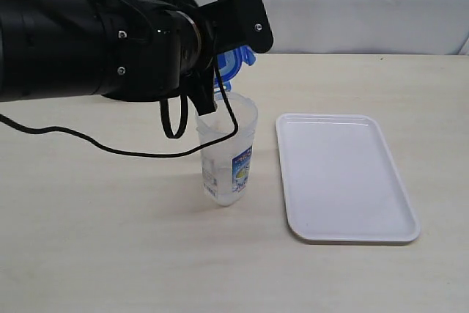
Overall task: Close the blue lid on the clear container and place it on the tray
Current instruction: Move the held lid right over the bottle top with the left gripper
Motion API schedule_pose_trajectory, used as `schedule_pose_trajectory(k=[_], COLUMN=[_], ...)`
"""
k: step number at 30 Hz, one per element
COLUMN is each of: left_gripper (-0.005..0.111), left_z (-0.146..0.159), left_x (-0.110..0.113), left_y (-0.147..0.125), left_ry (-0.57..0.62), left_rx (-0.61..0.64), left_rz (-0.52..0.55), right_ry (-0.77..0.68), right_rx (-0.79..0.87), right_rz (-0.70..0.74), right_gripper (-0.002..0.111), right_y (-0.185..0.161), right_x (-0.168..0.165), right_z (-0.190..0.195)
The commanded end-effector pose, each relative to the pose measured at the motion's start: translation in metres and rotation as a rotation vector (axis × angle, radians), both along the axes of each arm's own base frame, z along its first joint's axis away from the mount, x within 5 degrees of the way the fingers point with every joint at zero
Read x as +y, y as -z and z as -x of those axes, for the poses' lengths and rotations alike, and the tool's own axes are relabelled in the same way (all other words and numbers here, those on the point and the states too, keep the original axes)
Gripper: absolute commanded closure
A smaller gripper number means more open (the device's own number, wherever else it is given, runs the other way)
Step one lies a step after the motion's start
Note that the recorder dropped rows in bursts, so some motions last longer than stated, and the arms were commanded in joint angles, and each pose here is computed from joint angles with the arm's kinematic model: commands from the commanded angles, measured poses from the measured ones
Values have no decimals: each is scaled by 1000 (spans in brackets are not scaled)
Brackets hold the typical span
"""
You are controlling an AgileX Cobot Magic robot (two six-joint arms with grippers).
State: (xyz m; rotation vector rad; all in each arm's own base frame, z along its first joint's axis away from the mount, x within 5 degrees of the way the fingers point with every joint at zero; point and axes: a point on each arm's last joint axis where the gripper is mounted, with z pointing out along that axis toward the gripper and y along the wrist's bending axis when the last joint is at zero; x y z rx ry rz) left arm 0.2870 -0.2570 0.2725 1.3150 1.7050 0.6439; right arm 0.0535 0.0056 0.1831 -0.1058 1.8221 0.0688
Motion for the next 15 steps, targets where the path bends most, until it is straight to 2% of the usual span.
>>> schedule_pose_trajectory(k=[1,7,15], left_gripper=[107,107,107], left_z=[4,11,31], left_x=[4,9,20], left_y=[-9,-28,-19], left_ry=[-22,-15,74], left_rx=[5,-7,11], left_rz=[40,113,191], right_ry=[5,5,5], right_rx=[0,0,0], right_rz=[-2,-2,-2], right_gripper=[104,104,104], right_y=[1,1,1], right_x=[0,0,0], right_z=[0,0,0])
